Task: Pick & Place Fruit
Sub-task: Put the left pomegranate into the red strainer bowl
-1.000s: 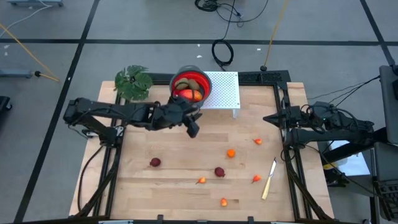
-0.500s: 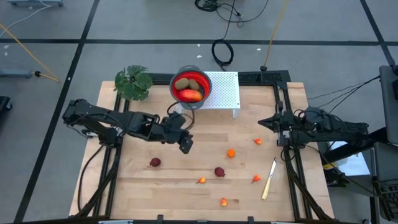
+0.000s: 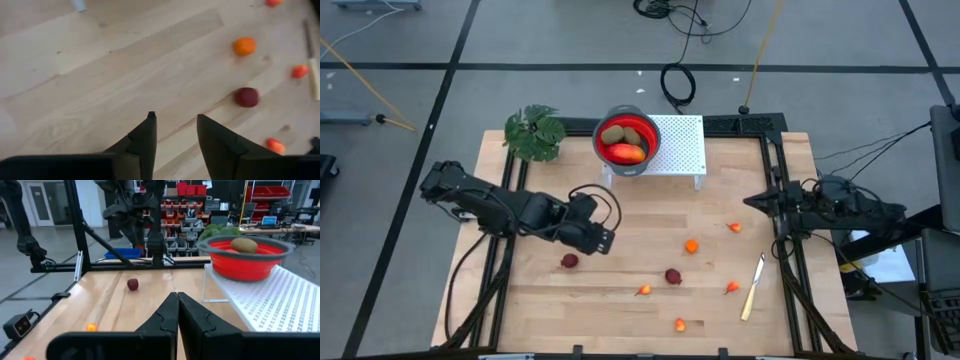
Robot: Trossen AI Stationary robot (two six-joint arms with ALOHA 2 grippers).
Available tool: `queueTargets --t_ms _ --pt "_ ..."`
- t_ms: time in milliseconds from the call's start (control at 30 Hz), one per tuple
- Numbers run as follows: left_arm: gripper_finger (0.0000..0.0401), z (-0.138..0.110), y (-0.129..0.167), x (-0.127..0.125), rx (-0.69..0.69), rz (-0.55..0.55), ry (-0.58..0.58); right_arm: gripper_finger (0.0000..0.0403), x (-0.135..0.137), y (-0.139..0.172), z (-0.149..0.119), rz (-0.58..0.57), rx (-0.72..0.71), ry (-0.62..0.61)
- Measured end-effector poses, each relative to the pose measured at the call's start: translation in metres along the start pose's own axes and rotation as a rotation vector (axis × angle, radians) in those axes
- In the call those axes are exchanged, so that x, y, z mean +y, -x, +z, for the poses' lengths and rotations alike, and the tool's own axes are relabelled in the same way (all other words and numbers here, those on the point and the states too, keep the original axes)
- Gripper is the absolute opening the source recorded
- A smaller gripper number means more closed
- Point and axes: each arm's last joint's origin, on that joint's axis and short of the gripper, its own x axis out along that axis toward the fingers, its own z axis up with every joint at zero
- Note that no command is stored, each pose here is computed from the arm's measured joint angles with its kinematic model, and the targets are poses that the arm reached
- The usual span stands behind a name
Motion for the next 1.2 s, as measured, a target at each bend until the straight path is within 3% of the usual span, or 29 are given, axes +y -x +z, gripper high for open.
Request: queueTargets --t_ms 567,933,1200 --pt "0.026 -0.03 -0.043 0.028 0.169 0.158 0.136 0.0 0.001 -0.001 -0.005 0.028 -0.002 -0.062" --pt "0.029 -0.048 -0.059 0.045 0.246 0.257 0.189 0.0 0.0 -0.021 -0.038 0.027 0.003 -0.09" --pt "0.0297 -0.063 -0.067 0.056 0.293 0.322 0.215 0.0 -0.001 -0.022 -0.041 0.026 0.013 -0.09"
